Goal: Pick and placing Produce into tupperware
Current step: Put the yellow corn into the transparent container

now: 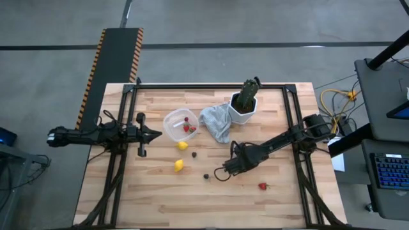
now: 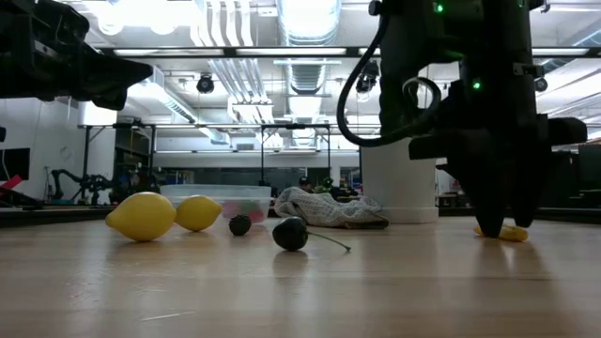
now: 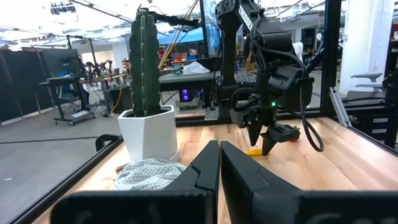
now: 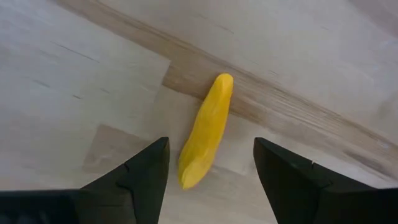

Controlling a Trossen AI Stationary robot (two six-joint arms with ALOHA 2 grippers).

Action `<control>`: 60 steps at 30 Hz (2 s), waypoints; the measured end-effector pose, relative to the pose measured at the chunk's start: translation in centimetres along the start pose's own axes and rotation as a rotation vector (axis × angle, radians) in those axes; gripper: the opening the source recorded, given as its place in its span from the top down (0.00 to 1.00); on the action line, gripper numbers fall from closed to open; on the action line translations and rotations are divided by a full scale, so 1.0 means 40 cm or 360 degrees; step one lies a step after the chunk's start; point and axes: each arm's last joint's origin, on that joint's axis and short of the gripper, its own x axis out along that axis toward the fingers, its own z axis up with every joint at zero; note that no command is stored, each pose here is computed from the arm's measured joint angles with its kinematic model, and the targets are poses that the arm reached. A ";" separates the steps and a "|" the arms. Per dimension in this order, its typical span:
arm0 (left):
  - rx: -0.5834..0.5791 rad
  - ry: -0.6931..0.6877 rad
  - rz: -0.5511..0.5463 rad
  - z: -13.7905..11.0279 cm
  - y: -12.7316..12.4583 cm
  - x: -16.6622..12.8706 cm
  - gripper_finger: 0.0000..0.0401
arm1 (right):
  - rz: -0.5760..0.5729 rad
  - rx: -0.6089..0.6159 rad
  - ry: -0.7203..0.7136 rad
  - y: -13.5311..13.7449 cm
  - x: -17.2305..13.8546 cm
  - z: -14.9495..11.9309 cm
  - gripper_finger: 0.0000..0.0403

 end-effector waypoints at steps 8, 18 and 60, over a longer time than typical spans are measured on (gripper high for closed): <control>0.0001 0.0004 0.0000 -0.001 0.000 0.000 1.00 | 0.0037 0.0003 -0.0007 -0.002 0.014 -0.001 0.44; 0.0001 0.0006 0.0000 -0.001 0.000 0.000 1.00 | 0.0050 -0.0028 -0.0016 -0.005 0.024 -0.002 0.51; 0.0001 0.0004 0.0000 -0.001 0.000 0.000 1.00 | 0.0106 -0.0365 -0.0091 0.012 0.003 0.005 0.98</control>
